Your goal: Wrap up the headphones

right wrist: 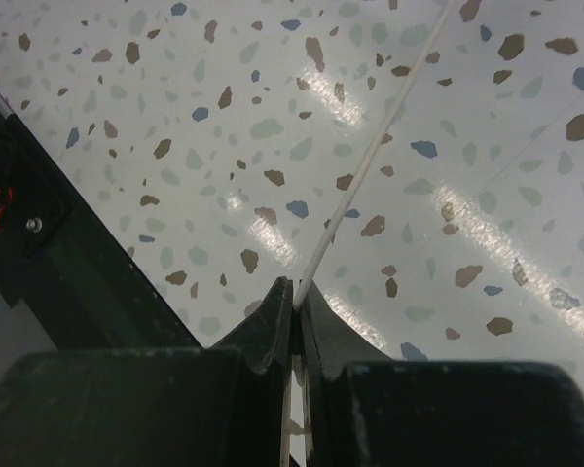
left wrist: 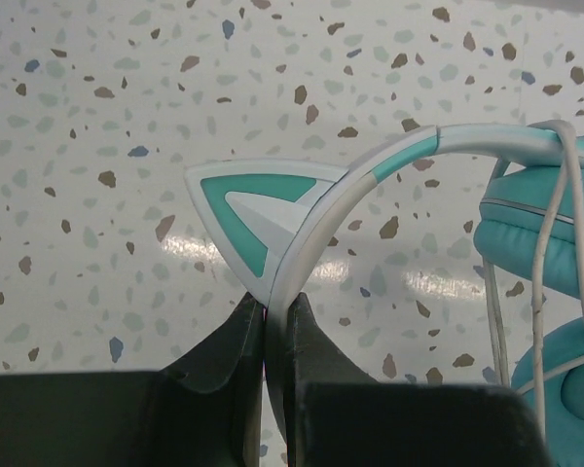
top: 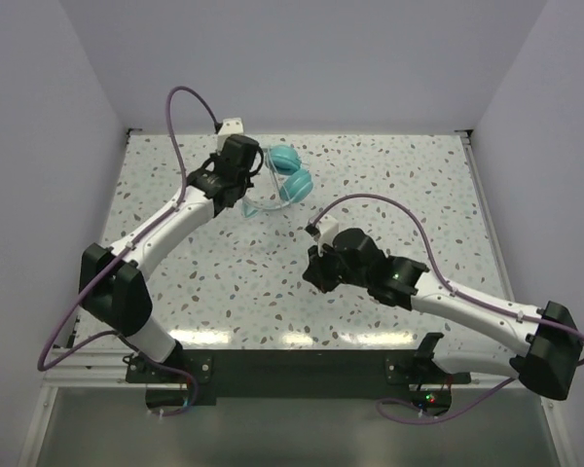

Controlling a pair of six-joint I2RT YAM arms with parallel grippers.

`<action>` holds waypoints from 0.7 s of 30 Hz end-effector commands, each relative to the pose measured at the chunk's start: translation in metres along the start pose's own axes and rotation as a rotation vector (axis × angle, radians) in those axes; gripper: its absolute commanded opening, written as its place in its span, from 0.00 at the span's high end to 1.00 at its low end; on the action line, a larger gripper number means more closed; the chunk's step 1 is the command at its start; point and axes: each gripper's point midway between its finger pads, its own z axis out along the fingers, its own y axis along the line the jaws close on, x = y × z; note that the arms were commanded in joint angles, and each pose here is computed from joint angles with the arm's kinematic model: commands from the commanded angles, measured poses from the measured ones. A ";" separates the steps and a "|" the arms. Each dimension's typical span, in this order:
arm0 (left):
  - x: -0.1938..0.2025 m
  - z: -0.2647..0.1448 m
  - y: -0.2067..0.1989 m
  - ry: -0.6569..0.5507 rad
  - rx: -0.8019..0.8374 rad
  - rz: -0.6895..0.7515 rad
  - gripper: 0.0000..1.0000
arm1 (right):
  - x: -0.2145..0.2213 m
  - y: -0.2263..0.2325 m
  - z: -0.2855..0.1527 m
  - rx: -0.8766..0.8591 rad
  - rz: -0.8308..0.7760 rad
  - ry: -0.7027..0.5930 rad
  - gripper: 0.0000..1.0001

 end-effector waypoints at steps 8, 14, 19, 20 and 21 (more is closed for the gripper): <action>0.078 0.026 -0.005 0.015 -0.001 0.020 1.00 | -0.039 -0.018 -0.038 0.200 -0.196 0.056 1.00; 0.135 -0.005 -0.029 0.044 0.061 0.133 1.00 | -0.062 -0.030 -0.013 0.272 -0.260 0.070 1.00; 0.167 -0.030 -0.039 0.061 0.152 0.119 1.00 | -0.071 -0.047 0.013 0.309 -0.261 0.076 1.00; 0.174 -0.032 -0.035 0.068 0.150 0.125 1.00 | -0.070 -0.054 0.018 0.320 -0.257 0.088 1.00; 0.178 -0.035 -0.035 0.074 0.158 0.123 1.00 | -0.070 -0.059 0.021 0.331 -0.249 0.091 1.00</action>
